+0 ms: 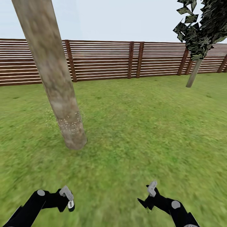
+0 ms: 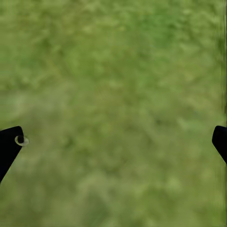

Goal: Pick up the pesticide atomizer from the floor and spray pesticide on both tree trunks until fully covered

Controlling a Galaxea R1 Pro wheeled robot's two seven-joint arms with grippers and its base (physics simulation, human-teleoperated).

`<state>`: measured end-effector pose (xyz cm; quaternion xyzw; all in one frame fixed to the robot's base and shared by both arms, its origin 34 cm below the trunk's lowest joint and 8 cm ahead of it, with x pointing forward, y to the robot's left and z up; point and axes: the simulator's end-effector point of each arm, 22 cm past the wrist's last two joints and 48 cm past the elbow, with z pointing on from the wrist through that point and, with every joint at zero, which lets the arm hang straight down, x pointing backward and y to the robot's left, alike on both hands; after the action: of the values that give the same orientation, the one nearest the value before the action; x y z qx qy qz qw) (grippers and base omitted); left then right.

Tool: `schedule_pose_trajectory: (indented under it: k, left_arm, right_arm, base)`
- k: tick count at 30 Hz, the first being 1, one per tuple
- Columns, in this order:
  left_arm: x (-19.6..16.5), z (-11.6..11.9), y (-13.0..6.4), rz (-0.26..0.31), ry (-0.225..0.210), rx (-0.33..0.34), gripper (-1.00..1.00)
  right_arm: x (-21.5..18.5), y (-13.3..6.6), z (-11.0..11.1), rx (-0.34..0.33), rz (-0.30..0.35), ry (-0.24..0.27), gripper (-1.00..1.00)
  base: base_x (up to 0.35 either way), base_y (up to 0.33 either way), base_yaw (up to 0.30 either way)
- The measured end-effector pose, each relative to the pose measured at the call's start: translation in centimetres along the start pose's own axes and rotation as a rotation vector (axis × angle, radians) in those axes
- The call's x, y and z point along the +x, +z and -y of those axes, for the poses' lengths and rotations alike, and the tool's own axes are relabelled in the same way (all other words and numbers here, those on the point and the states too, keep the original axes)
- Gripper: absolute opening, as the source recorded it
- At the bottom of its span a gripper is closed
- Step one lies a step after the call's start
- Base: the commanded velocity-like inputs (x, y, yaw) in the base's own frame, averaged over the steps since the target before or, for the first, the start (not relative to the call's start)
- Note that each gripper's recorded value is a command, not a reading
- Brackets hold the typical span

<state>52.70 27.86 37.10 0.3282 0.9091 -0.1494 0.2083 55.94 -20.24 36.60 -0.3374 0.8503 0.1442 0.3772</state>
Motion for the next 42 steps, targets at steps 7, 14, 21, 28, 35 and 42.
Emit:
schedule_pose_trajectory:
  k: [7,14,21,28,35,42]
  left_arm:
    - [-1.0,1.7,0.6,0.0,0.005,0.051,-1.0]
    - [-3.1,4.4,1.7,0.004,0.051,0.118,-1.0]
    - [-2.8,16.0,4.8,-0.184,0.433,0.367,-1.0]
    - [-4.1,17.8,5.1,-0.189,0.468,0.394,-1.0]
    - [-4.3,17.5,5.5,-0.222,0.51,0.365,-1.0]
    - [-5.6,18.4,5.8,-0.205,0.523,0.37,-1.0]
  right_arm:
    - [0.0,0.1,-0.3,-0.015,-0.004,0.0,1.0]
    - [-2.0,1.3,-3.0,-0.088,0.022,-0.027,1.0]
    - [-4.7,3.0,-13.6,-0.437,-0.007,-0.295,-1.0]
    - [-8.1,3.2,-16.9,-0.529,0.041,-0.335,-1.0]
    - [-8.3,3.1,-16.8,-0.532,0.041,-0.342,-1.0]
    - [-8.8,2.8,-17.0,-0.57,0.04,-0.354,-1.0]
  base:
    - [0.0,0.0,0.0]
    - [0.0,0.0,0.0]
    - [0.0,0.0,0.0]
    - [0.0,0.0,0.0]
    - [0.0,0.0,0.0]
    - [0.0,0.0,0.0]
